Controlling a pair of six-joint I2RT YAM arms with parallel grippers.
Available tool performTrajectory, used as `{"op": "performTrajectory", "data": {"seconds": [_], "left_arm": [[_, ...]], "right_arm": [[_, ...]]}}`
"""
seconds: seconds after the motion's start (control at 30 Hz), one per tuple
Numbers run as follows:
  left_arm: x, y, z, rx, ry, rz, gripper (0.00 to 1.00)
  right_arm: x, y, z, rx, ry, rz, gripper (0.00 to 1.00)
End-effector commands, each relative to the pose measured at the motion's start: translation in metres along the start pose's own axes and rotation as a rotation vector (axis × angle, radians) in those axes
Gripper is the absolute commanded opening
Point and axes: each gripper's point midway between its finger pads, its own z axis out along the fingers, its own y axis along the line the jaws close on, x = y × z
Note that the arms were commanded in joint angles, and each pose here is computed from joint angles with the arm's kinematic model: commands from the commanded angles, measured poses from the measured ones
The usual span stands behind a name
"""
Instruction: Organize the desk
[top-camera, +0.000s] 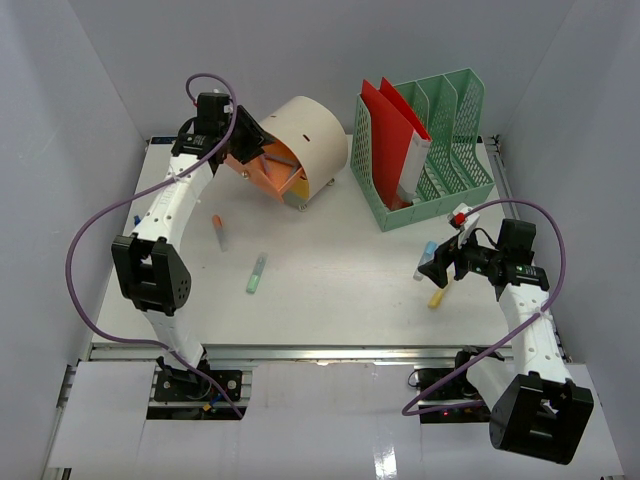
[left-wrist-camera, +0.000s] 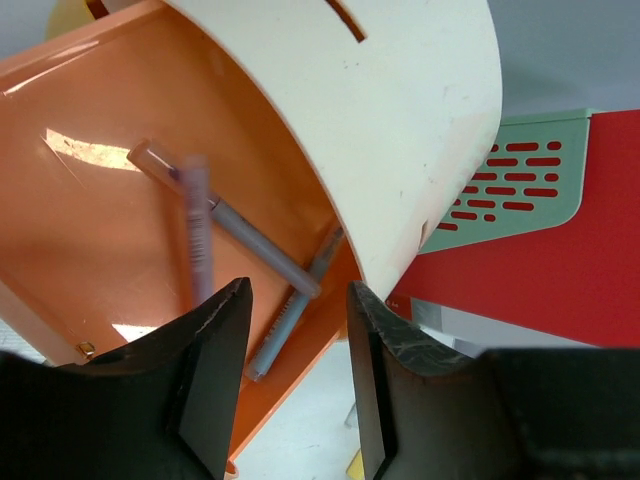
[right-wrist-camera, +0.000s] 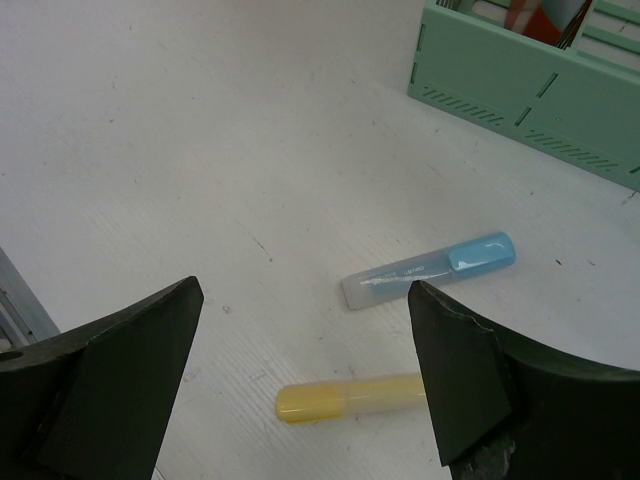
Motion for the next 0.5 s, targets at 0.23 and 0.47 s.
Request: {"op": "performTrajectory", "data": {"seconds": [0.23,0.47], "left_arm": [[-0.060,-0.089,-0.097,0.315,-0.179,0.203,0.64],[0.001,-0.073,-0.173,0.503,-0.217,0.275,0.70]], "right_arm": [[-0.019,0.031,-0.003,-0.153,-0.119,-0.177,0.90],[-0.075,0.083,0.025,-0.294,-0.067,-0.376,0.90]]}}
